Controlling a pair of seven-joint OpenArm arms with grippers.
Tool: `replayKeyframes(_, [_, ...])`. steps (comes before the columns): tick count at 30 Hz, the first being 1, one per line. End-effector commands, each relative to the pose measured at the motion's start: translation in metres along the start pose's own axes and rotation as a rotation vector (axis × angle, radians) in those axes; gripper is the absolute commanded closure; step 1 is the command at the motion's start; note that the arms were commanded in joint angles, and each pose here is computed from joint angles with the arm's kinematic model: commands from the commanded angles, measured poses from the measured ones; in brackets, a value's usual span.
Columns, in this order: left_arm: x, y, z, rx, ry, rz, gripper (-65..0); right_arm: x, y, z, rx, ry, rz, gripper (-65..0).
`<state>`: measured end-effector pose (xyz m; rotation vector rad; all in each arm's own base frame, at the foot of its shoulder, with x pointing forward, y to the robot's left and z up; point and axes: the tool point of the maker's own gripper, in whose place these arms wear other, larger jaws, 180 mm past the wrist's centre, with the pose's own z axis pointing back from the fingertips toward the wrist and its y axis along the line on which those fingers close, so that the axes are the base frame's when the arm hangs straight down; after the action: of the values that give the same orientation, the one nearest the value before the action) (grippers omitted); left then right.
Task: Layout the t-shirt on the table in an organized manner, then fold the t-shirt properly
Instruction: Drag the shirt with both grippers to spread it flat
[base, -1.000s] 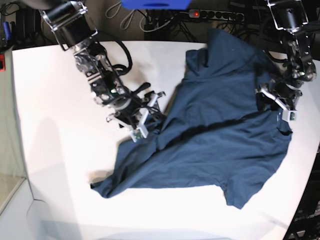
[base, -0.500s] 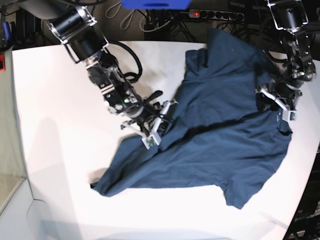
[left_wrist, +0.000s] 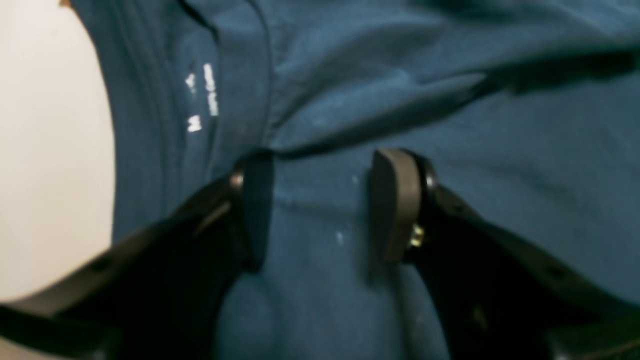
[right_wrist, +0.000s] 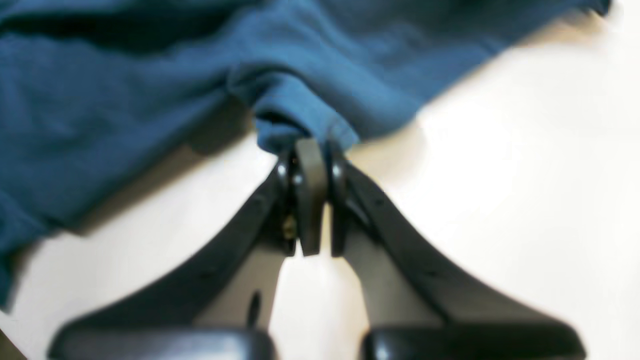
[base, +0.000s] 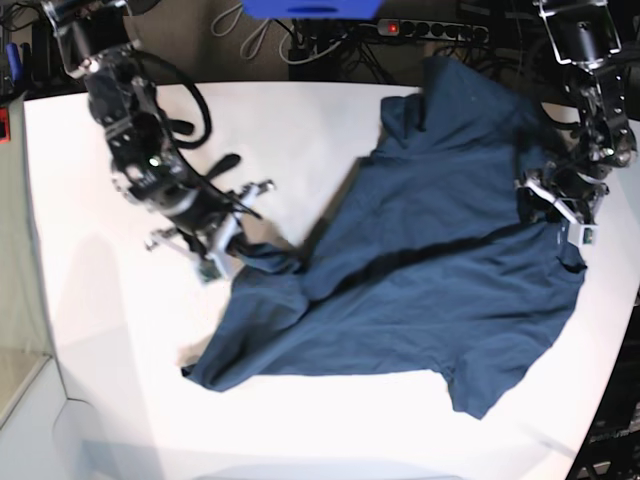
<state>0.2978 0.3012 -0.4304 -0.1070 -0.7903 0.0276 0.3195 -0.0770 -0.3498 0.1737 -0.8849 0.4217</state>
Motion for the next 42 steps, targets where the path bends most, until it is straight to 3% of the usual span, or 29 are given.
replayKeyframes(1, [-0.008, 0.009, 0.003, 0.034, 0.049, -0.014, -31.2, 0.015, -0.008, 0.01, -0.015, -0.06, 0.007, 0.0])
replayKeyframes(13, [0.006, 0.016, 0.003, 0.045, 0.028, -0.029, -31.2, -0.005, -0.092, 0.067, -0.248, -0.07, -0.064, 0.0])
replayKeyframes(23, [0.051, 0.019, 0.016, 0.063, -0.055, -0.112, -31.2, -0.011, -0.134, 0.084, -0.328, -0.065, -0.062, 0.0])
replayKeyframes(30, [0.086, 0.011, 0.024, 0.064, -0.135, -0.159, -31.2, -0.054, -0.127, 0.083, -0.313, 0.04, -0.091, 0.0])
replayKeyframes(36, [0.098, -0.002, 0.037, 0.065, -0.117, -0.214, -31.2, -0.091, -0.106, 0.095, -0.28, 0.126, -0.098, 0.0])
replayKeyframes(42, [0.071, -0.03, 0.044, 0.034, -0.054, -0.23, -31.2, -0.108, -0.087, 0.11, -0.25, 0.169, -0.087, 0.0])
